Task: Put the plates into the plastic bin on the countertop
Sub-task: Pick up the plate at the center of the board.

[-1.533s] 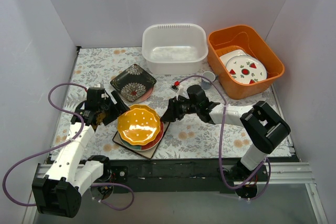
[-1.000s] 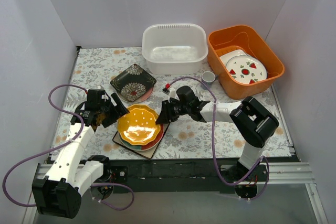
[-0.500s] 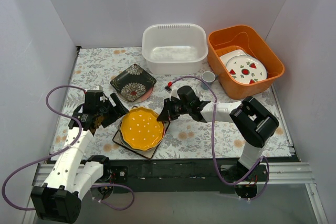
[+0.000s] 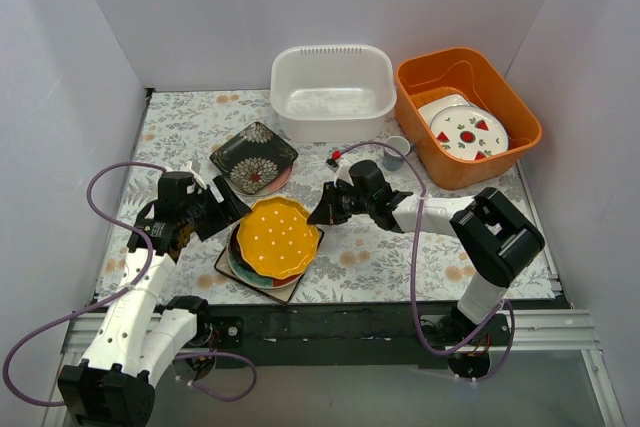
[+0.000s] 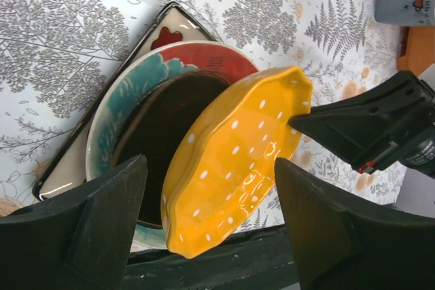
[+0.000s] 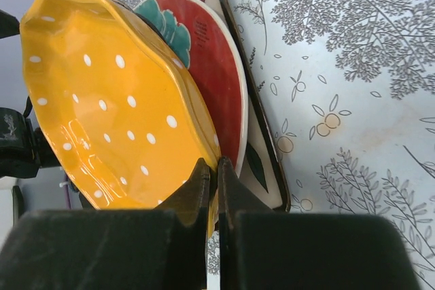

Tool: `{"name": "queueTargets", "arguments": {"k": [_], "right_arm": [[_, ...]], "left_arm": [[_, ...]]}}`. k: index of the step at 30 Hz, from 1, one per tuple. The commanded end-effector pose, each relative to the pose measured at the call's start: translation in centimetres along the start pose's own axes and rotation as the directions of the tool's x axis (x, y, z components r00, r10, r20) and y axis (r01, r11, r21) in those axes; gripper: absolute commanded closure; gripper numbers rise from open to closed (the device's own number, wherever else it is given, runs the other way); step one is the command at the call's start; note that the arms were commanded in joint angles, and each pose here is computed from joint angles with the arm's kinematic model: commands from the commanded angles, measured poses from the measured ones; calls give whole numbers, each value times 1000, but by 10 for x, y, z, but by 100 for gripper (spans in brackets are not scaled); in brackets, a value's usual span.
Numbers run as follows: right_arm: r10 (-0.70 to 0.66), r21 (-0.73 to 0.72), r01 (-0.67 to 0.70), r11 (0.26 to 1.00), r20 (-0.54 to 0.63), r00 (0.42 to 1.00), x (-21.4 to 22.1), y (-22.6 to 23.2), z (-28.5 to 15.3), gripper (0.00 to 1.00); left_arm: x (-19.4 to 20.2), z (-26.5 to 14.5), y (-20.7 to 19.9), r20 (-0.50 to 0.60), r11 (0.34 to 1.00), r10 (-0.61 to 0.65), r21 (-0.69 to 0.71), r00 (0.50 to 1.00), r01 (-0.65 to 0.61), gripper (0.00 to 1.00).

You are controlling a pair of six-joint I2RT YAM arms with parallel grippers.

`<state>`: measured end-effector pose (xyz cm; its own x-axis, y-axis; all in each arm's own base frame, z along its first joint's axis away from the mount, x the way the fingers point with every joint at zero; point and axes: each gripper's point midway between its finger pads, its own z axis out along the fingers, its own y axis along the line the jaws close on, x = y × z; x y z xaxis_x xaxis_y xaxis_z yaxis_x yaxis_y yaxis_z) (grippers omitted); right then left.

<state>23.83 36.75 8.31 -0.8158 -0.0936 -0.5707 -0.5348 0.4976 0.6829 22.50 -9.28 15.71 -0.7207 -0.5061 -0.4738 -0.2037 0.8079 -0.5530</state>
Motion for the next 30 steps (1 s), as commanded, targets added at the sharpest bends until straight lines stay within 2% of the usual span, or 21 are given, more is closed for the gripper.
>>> {"name": "queueTargets", "arguments": {"k": [1,7,18,30], "right_arm": [[-51,-59,57,997,99,994,-32,20,-15,99],[-37,-69,47,997,133,990,-41,22,-23,99],[-36,-94,56,994,210,977,-61,31,-45,99],[-27,-123,56,991,228,973,-65,36,-53,99]], "left_arm": [[-1,-7,-21,-6,994,40,106,999,-39,26],[5,-4,-31,-36,983,52,177,998,-45,26],[8,10,-17,-55,993,31,118,998,-24,27],[20,20,-25,-116,982,14,190,993,8,31]]}}
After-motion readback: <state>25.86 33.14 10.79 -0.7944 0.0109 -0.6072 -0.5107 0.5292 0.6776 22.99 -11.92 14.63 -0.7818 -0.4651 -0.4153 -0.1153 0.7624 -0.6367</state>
